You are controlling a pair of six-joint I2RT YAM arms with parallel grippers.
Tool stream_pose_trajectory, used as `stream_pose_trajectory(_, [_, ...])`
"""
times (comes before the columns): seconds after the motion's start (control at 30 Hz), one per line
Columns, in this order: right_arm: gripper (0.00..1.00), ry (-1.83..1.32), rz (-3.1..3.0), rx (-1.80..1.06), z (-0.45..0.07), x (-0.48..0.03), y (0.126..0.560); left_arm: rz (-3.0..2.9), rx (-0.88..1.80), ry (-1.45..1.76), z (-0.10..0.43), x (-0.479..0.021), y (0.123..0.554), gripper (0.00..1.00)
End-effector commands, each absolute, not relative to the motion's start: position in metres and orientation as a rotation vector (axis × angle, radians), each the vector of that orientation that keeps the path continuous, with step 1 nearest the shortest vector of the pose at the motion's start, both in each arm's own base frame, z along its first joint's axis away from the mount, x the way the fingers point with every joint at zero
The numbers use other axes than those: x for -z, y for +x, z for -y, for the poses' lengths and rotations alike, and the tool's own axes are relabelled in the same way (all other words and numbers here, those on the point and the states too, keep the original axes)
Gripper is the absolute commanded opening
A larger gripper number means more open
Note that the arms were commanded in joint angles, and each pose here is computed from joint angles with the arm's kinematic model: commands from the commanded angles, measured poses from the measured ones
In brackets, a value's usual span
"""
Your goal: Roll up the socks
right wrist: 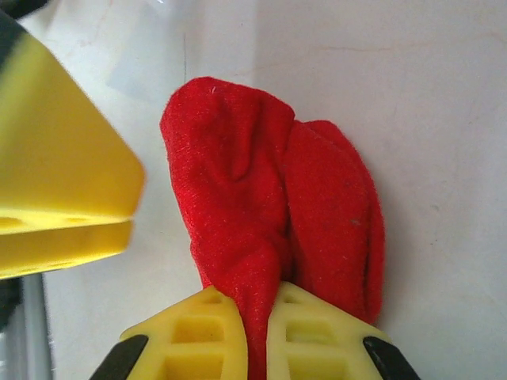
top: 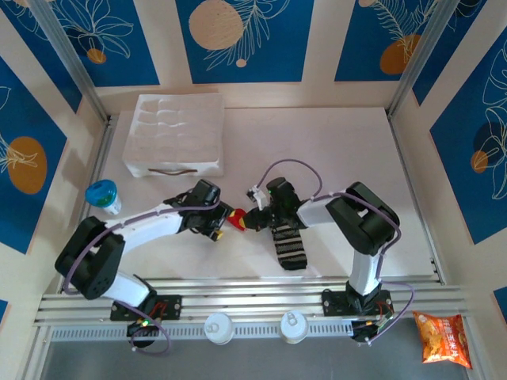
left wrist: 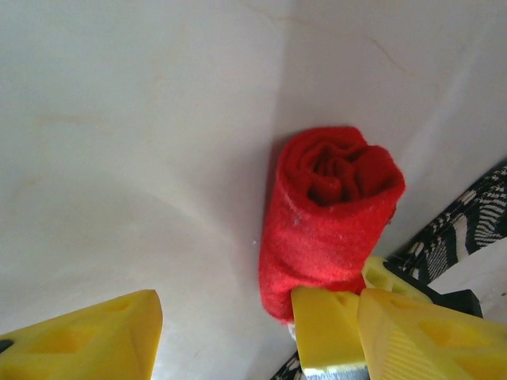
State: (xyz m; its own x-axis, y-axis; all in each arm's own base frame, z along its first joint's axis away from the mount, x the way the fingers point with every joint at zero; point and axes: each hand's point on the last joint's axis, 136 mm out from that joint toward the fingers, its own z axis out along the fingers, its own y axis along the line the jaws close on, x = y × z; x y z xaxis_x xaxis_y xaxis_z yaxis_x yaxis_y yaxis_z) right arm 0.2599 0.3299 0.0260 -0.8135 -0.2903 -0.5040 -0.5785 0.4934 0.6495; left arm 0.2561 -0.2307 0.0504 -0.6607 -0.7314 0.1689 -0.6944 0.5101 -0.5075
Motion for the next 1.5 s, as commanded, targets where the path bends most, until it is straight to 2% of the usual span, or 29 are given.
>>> stream_pose_trajectory(0.0, [0.0,-0.579,-2.792,-1.375,-0.303,0.02,0.21,-2.652,0.932,-1.141,0.248,-0.055,0.279,0.64])
stream_pose_trajectory(0.3, [0.0,-0.463,-2.955,-1.46,-0.303,0.031,0.212,-2.696,0.87,-1.126,0.249,-0.034,0.279,0.48])
stream_pose_trajectory(0.47, [0.0,-0.601,-2.867,-1.342,-0.306,0.023,0.214,-2.807,0.703,-1.176,0.242,-0.013,0.267,0.18])
stream_pose_trajectory(0.53, [0.08,-0.668,-2.799,-1.256,-0.309,0.013,0.218,-2.85,0.557,-1.232,0.227,-0.008,0.254,0.03])
stream_pose_trajectory(0.57, [0.14,-0.681,-2.778,-1.214,-0.309,0.009,0.221,-2.871,0.484,-1.254,0.22,-0.008,0.247,0.0])
stream_pose_trajectory(0.73, [0.35,-0.809,-2.546,-1.012,-0.318,-0.039,0.235,-2.946,0.254,-1.283,0.193,-0.008,0.219,0.0])
stream_pose_trajectory(0.83, [0.36,-0.941,-2.339,-0.851,-0.325,-0.075,0.233,-2.936,0.189,-1.334,0.178,-0.004,0.205,0.0])
stream_pose_trajectory(0.93, [0.44,-0.95,-2.174,-0.692,-0.325,-0.101,0.234,-2.915,0.147,-1.373,0.164,-0.005,0.195,0.0])
stream_pose_trajectory(1.1, [0.47,-1.123,-2.079,-0.618,-0.336,-0.093,0.203,-2.938,0.035,-1.386,0.148,-0.012,0.182,0.0])
stream_pose_trajectory(1.2, [0.59,-1.224,-1.968,-0.526,-0.346,-0.082,0.189,-2.957,-0.012,-1.41,0.145,-0.014,0.176,0.0])
stream_pose_trajectory(1.47, [0.61,-1.345,-1.88,-0.469,-0.384,-0.071,0.181,-3.038,-0.004,-1.471,0.152,-0.007,0.184,0.0])
